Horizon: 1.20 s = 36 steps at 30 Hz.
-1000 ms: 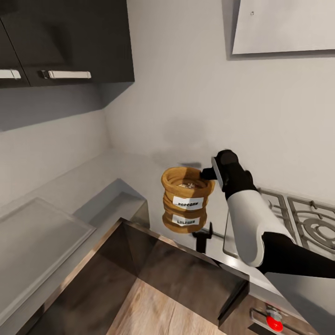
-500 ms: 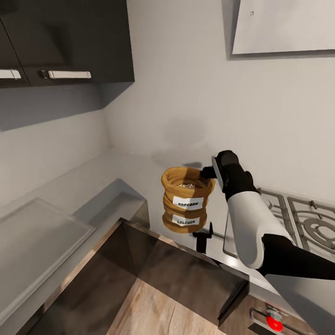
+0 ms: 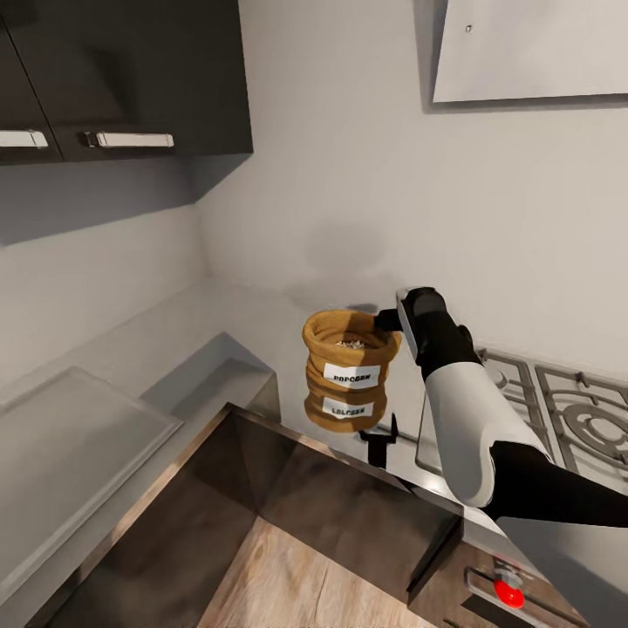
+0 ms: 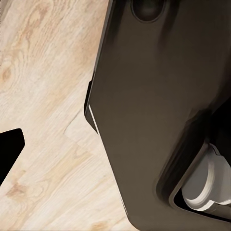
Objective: In the kitchen, take the popcorn bag from the countertop, put it into the microwave, and heat it until the popcorn is cooked so the cooked popcorn ends up inside the bag.
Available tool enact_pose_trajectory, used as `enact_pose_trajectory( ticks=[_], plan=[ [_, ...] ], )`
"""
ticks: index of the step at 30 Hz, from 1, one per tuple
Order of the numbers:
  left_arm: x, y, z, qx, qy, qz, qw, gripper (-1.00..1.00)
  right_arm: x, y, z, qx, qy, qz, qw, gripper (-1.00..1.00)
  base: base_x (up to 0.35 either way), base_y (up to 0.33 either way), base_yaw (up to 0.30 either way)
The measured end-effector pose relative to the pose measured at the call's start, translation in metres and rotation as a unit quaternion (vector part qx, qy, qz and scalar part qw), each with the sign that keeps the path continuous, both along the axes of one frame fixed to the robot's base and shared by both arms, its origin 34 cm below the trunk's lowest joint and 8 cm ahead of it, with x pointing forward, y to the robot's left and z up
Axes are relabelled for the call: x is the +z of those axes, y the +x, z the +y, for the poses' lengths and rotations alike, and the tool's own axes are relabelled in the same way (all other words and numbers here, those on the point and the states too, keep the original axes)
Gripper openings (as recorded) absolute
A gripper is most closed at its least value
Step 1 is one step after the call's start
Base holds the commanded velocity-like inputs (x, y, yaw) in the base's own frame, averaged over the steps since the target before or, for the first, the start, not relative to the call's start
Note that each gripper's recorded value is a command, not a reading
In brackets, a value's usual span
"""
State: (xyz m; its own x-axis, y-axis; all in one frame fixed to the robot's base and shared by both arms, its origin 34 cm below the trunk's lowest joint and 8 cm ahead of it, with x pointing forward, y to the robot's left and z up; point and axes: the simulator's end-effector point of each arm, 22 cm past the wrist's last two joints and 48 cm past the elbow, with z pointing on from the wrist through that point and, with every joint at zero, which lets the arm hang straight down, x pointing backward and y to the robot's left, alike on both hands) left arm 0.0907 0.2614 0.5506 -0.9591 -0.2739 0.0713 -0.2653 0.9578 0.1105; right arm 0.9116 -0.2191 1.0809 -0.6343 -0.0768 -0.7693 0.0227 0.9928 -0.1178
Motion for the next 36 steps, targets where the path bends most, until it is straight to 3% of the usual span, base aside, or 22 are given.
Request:
enact_pose_trajectory(
  ticks=[6, 13, 20, 33, 34, 36],
  plan=[
    [0.000, 0.000, 0.000, 0.000, 0.000, 0.000, 1.0000, 1.00, 0.007, 0.006, 0.001, 0.003, 0.001, -0.023, 0.9997, 1.00, 0.000, 0.000, 0.000],
    [0.000, 0.000, 0.001, 0.000, 0.001, 0.000, 1.0000, 1.00, -0.015, 0.001, -0.001, -0.005, 0.023, 0.000, 0.9997, 1.00, 0.000, 0.000, 0.000],
    [0.000, 0.000, 0.000, 0.001, 0.000, 0.000, 1.0000, 1.00, -0.050, -0.003, 0.003, 0.004, 0.028, -0.001, 0.9996, 1.00, 0.000, 0.000, 0.000],
    [0.000, 0.000, 0.000, 0.001, 0.001, 0.000, 1.0000, 1.00, -0.055, -0.005, 0.002, 0.001, 0.027, 0.006, 0.9996, 1.00, 0.000, 0.000, 0.000],
    [0.000, 0.000, 0.001, 0.001, 0.001, 0.000, 1.0000, 1.00, -0.055, -0.006, 0.002, 0.001, 0.027, 0.006, 0.9996, -1.00, 0.000, 0.000, 0.000],
    [0.000, 0.000, 0.001, 0.001, 0.001, 0.000, 1.0000, 1.00, -0.055, -0.006, 0.002, 0.001, 0.027, 0.006, 0.9996, -1.00, 0.000, 0.000, 0.000]
  ],
)
